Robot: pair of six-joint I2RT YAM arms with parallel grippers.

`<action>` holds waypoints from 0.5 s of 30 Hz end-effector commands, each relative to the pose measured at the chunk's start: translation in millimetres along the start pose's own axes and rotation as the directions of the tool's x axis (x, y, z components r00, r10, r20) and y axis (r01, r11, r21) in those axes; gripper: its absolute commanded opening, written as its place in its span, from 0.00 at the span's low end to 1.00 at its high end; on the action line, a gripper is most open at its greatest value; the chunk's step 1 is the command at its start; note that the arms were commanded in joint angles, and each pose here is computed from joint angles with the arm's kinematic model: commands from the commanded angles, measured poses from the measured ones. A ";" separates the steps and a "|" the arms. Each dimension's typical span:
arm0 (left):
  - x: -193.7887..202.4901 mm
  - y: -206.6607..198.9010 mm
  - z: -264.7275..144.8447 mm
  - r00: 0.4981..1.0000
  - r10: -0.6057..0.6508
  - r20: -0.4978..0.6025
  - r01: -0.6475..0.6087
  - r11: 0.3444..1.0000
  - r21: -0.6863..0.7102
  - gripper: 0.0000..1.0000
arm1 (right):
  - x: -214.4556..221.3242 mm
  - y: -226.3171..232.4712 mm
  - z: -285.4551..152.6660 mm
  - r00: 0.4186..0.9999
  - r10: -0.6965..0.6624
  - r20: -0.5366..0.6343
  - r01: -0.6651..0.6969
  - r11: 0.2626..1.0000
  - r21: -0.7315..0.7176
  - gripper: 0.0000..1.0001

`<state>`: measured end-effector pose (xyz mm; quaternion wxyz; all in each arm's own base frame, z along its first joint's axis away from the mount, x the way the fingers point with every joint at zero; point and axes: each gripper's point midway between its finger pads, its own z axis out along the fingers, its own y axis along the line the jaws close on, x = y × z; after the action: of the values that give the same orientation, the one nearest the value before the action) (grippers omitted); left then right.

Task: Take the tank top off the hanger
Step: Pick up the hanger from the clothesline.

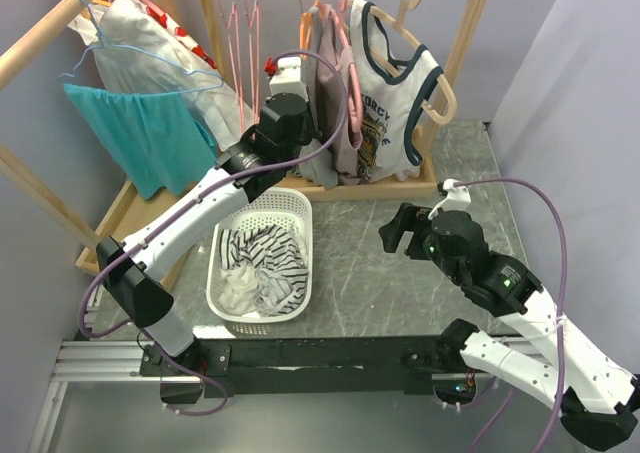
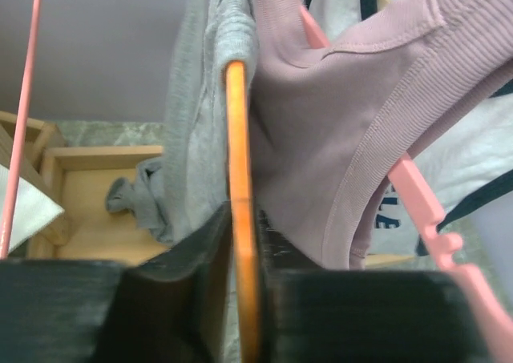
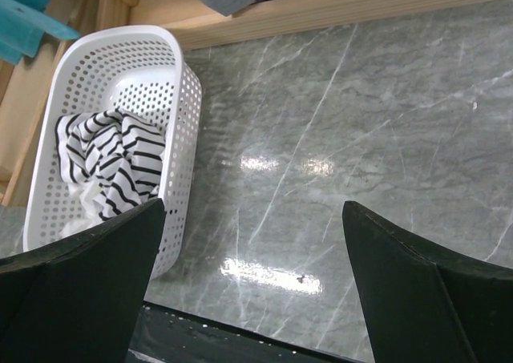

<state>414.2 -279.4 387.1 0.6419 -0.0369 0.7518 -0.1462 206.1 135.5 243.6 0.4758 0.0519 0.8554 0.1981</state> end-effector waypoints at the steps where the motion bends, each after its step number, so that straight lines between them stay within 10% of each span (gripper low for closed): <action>1: -31.0 1.8 -12.1 0.998 -0.010 0.069 0.009 1.000 0.014 0.07 | -8.3 5.3 3.9 1.000 0.005 0.029 -0.004 1.000 -0.018 1.00; 15: -69.5 18.4 -42.3 0.995 0.039 0.097 -0.038 0.999 -0.015 0.01 | -9.8 11.0 9.3 1.000 -0.004 0.019 0.005 1.000 -0.030 1.00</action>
<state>403.8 -262.4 392.9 0.6434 -0.0145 0.7561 -0.1189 210.6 142.4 240.5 0.4689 0.0452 0.8588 0.2013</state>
